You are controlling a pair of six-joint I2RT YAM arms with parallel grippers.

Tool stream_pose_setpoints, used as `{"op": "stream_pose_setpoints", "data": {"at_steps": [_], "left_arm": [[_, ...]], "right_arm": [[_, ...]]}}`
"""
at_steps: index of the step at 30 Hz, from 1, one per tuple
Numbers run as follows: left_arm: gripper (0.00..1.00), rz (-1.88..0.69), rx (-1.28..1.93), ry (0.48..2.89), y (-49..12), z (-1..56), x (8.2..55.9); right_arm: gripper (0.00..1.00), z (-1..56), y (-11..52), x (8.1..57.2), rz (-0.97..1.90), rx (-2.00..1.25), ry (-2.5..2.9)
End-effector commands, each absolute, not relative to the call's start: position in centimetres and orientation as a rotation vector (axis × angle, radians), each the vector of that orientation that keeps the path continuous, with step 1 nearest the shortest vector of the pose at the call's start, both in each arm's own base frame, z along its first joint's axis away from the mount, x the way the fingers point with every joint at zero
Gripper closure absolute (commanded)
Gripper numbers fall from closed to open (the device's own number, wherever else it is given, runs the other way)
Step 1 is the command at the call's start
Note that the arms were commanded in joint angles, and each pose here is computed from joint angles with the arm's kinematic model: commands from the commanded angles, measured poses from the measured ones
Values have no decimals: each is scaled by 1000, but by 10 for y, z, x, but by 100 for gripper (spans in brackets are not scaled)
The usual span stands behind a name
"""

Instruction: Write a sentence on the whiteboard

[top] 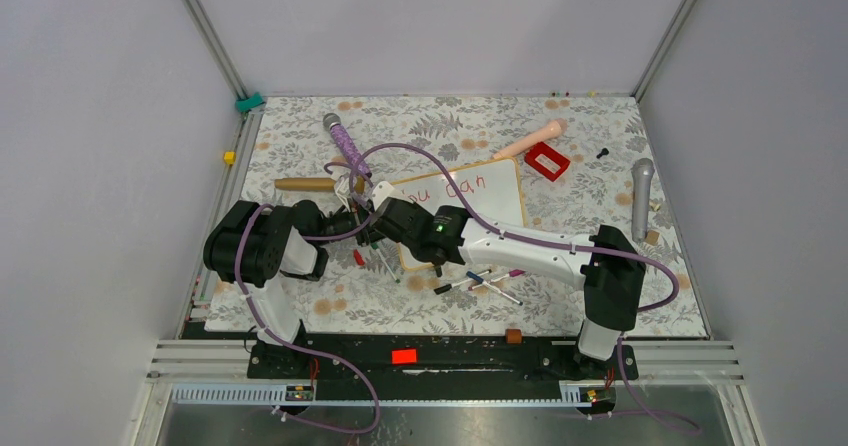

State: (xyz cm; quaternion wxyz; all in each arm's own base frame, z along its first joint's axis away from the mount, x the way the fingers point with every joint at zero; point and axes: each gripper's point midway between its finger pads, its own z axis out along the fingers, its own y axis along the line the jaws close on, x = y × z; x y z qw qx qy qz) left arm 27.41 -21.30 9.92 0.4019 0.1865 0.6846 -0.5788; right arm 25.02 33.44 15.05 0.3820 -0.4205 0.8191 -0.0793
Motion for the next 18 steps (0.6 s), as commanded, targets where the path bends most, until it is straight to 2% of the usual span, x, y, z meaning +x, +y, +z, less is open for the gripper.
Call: {"op": "stream_pose_setpoints", "data": {"at_steps": [1, 18], "left_arm": [[99, -1399, 562, 1646, -214, 107, 279], [99, -1402, 560, 1649, -215, 107, 279]], "right_arm": [[100, 160, 334, 264, -219, -1004, 2077], [100, 147, 317, 249, -182, -975, 2134]]}}
